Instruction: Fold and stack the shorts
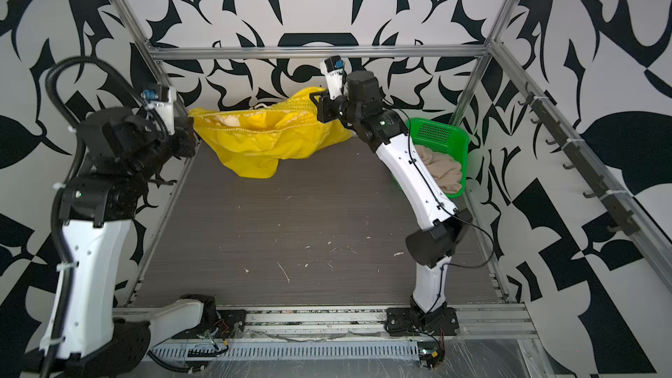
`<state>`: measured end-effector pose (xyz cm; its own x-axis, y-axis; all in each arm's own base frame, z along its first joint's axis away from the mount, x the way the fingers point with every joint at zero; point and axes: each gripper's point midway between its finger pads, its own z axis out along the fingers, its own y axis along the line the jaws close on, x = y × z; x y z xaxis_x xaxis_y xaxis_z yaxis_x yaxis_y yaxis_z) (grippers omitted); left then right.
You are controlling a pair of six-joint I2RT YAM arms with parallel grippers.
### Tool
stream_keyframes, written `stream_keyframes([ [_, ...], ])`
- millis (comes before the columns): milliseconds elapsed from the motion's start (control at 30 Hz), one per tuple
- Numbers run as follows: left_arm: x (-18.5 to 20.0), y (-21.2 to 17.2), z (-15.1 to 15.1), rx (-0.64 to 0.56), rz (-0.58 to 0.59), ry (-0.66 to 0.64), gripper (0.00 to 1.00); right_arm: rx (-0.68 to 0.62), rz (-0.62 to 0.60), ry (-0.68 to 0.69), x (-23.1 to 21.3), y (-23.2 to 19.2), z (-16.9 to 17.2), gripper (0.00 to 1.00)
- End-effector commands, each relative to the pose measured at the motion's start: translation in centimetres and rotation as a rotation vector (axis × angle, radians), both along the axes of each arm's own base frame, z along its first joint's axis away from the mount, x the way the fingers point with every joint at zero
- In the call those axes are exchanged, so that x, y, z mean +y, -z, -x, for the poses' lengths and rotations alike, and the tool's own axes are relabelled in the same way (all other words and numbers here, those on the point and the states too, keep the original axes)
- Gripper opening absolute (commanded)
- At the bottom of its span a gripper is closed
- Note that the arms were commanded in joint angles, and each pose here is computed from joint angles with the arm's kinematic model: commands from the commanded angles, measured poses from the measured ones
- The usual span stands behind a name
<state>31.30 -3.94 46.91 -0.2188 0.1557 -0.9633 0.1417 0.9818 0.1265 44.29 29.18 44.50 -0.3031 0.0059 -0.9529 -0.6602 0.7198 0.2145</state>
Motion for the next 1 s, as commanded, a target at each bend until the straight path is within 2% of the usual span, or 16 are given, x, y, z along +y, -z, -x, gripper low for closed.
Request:
stream_keyframes([
  [0,2.3,7.9,0.2,0.152,0.013,-0.125,0.0,0.009,-0.004,0.081,-3.4,3.2,-0.6,0.0],
  [100,2.2,17.4,2.0,0.376,0.09,-0.165,0.0,0.158,0.056,0.088,-4.4,10.3,0.8,0.0],
  [233,2.0,25.8,4.9,0.584,0.241,-0.25,0.0,0.35,0.11,0.123,-6.1,18.5,3.7,0.0],
  [300,1.9,28.3,6.1,0.667,0.315,-0.303,0.0,0.448,0.117,0.14,-6.8,22.0,5.3,0.0],
  [367,1.1,29.2,6.9,0.726,0.369,-0.313,0.01,0.543,0.13,0.16,-7.7,24.9,7.2,0.0],
  [433,0.0,29.9,7.2,0.752,0.418,-0.297,0.06,0.635,0.129,0.188,-8.5,27.3,9.0,0.0],
  [500,-1.0,31.2,8.3,0.85,0.466,-0.296,0.12,0.727,0.143,0.223,-9.5,29.2,11.0,0.01],
  [533,-1.3,31.9,9.1,0.902,0.475,-0.3,0.18,0.763,0.155,0.236,-10.0,29.8,11.9,0.06],
  [567,-1.6,32.5,10.1,0.955,0.482,-0.308,0.29,0.792,0.174,0.259,-10.6,30.2,12.7,0.17],
  [600,-2.1,32.9,11.0,0.995,0.484,-0.296,0.44,0.818,0.192,0.297,-11.5,30.3,13.5,0.27],
  [667,-3.2,32.3,12.0,1.009,0.508,-0.237,0.55,0.824,0.235,0.353,-13.1,29.6,14.5,0.44],
  [733,-3.6,30.7,12.2,0.949,0.562,-0.21,0.61,0.811,0.274,0.391,-14.4,27.7,15.2,0.57],
  [800,-4.1,28.6,11.3,0.853,0.64,-0.175,0.62,0.774,0.3,0.424,-15.3,25.4,15.3,0.64],
  [900,-5.1,27.3,9.4,0.788,0.688,-0.119,0.6,0.717,0.281,0.398,-14.3,23.1,14.6,0.66],
  [967,-6.1,27.4,7.9,0.802,0.687,-0.076,0.6,0.673,0.266,0.356,-12.4,22.6,13.7,0.66],
])
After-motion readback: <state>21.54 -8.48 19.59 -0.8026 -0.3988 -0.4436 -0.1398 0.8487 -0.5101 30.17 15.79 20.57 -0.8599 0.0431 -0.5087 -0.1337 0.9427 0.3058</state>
